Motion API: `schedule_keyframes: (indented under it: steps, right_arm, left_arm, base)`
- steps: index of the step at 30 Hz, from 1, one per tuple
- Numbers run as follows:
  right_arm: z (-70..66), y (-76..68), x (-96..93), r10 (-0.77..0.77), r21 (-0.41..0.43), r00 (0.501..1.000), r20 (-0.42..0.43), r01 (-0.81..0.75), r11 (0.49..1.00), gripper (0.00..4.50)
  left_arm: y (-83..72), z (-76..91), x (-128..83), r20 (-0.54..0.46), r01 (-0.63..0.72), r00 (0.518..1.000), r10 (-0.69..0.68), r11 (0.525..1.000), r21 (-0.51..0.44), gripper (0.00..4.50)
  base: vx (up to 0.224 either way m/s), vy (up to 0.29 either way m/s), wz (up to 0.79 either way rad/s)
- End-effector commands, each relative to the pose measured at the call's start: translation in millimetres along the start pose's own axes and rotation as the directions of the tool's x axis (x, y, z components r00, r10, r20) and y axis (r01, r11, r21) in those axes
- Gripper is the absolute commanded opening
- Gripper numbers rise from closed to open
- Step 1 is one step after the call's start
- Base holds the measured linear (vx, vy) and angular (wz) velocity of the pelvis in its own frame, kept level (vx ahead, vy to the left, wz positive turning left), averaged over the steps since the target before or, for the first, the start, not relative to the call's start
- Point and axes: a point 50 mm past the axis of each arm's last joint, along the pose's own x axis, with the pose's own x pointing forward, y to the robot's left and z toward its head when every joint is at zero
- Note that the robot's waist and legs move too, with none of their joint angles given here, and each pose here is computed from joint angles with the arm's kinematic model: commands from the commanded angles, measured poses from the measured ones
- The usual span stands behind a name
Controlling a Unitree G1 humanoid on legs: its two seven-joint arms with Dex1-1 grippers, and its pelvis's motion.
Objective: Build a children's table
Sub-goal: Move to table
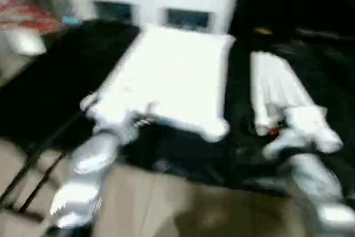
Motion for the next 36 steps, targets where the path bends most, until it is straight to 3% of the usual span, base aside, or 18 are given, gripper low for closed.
schedule_keyframes:
  steps: [1,9,20,23,29,31,32,36]
  right_arm:
    - [2.9,8.9,3.7,0.040,0.010,0.999,0.013,-0.040,0.999,4.43]
    - [4.7,16.8,11.7,0.100,0.004,0.995,0.001,-0.100,0.995,4.43]
    - [2.1,17.6,9.0,0.106,0.010,0.994,-0.017,-0.106,0.994,4.43]
    - [-0.3,19.0,9.3,0.148,-0.004,0.988,-0.040,-0.148,0.989,4.43]
    - [-7.5,22.5,12.3,0.318,-0.081,0.936,-0.149,-0.332,0.940,4.43]
    - [-6.0,22.0,13.3,0.345,-0.078,0.925,-0.160,-0.361,0.929,4.43]
    - [-3.4,20.9,14.4,0.391,-0.080,0.904,-0.173,-0.409,0.909,4.43]
    - [0.0,17.6,16.5,0.440,-0.096,0.876,-0.196,-0.464,0.881,4.43]
  left_arm:
    - [13.8,-6.6,-4,-0.021,-0.054,0.998,0.055,0.998,0.019,4.45]
    - [11.9,-11.7,-11,-0.029,-0.066,0.997,0.066,0.998,0.013,4.45]
    - [5.0,-10.2,-3,-0.023,0.010,1.000,-0.009,0.999,0.035,4.45]
    - [1.1,-10.7,-1,-0.029,0.063,0.998,-0.063,0.998,-0.014,4.45]
    - [-11.7,-16.2,2,-0.100,0.327,0.940,-0.326,0.945,-0.012,4.45]
    - [-11.2,-17.7,2,-0.129,0.385,0.915,-0.381,0.923,0.010,4.45]
    - [-7.9,-20.9,3,-0.179,0.455,0.880,-0.440,0.889,0.048,4.45]
    - [-0.3,-23.5,9,-0.224,0.511,0.844,-0.487,0.857,0.067,4.45]
  base:
    - [0.140,0.003,-0.35]
    - [0.112,0.019,0.01]
    - [0.093,-0.040,0.04]
    - [0.110,-0.001,0.09]
    - [0.000,0.000,0.00]
    - [0.000,0.000,0.00]
    - [0.000,0.000,0.00]
    - [-0.070,0.019,0.03]
